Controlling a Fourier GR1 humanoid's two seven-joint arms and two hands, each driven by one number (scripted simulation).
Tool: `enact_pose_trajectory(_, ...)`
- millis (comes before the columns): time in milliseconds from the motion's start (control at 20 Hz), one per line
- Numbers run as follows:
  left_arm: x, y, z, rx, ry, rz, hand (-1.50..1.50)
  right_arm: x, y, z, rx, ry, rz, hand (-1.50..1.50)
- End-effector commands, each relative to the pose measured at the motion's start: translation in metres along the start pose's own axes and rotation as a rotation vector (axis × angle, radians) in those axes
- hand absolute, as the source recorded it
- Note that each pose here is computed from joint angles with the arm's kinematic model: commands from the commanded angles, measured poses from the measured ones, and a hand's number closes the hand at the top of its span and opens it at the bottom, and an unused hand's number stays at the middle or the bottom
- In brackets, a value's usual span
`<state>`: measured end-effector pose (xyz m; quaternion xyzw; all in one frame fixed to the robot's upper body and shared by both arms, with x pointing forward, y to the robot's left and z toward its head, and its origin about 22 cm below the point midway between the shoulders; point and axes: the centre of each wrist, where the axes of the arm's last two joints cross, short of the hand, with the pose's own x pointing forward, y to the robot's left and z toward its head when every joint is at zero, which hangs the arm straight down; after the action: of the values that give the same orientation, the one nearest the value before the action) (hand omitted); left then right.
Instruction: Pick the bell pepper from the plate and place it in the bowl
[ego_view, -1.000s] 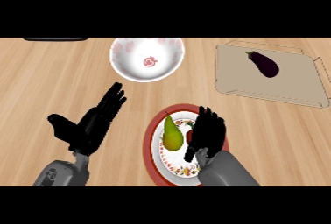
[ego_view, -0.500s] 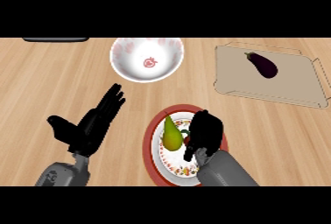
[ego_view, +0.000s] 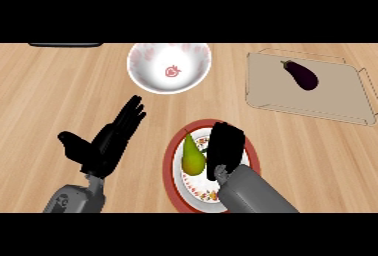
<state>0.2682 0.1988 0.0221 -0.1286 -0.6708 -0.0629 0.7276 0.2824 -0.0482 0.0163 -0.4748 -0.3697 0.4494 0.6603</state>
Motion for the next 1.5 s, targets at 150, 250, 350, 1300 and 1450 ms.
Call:
enact_pose_trajectory(150, 0.013, -0.019, -0.015, -0.118, -0.019, -0.015, 0.00, 0.054, -0.017, 0.035, 0.008, -0.376, 0.174, 1.50)
enact_pose_trajectory(250, 0.010, -0.019, -0.013, -0.118, 0.001, -0.030, 0.00, 0.068, -0.030, 0.037, -0.033, -0.377, 0.166, 1.50)
enact_pose_trajectory(350, 0.005, -0.017, -0.018, -0.099, -0.014, -0.023, 0.00, 0.083, -0.053, 0.044, -0.075, -0.397, 0.149, 1.50)
enact_pose_trajectory(1300, 0.005, -0.015, -0.018, -0.030, 0.008, -0.008, 0.00, 0.148, -0.196, 0.130, -0.414, -0.475, -0.143, 1.50)
enact_pose_trajectory(1450, 0.008, -0.010, -0.011, -0.044, 0.009, -0.010, 0.00, 0.156, -0.199, 0.109, -0.450, -0.453, -0.180, 1.50)
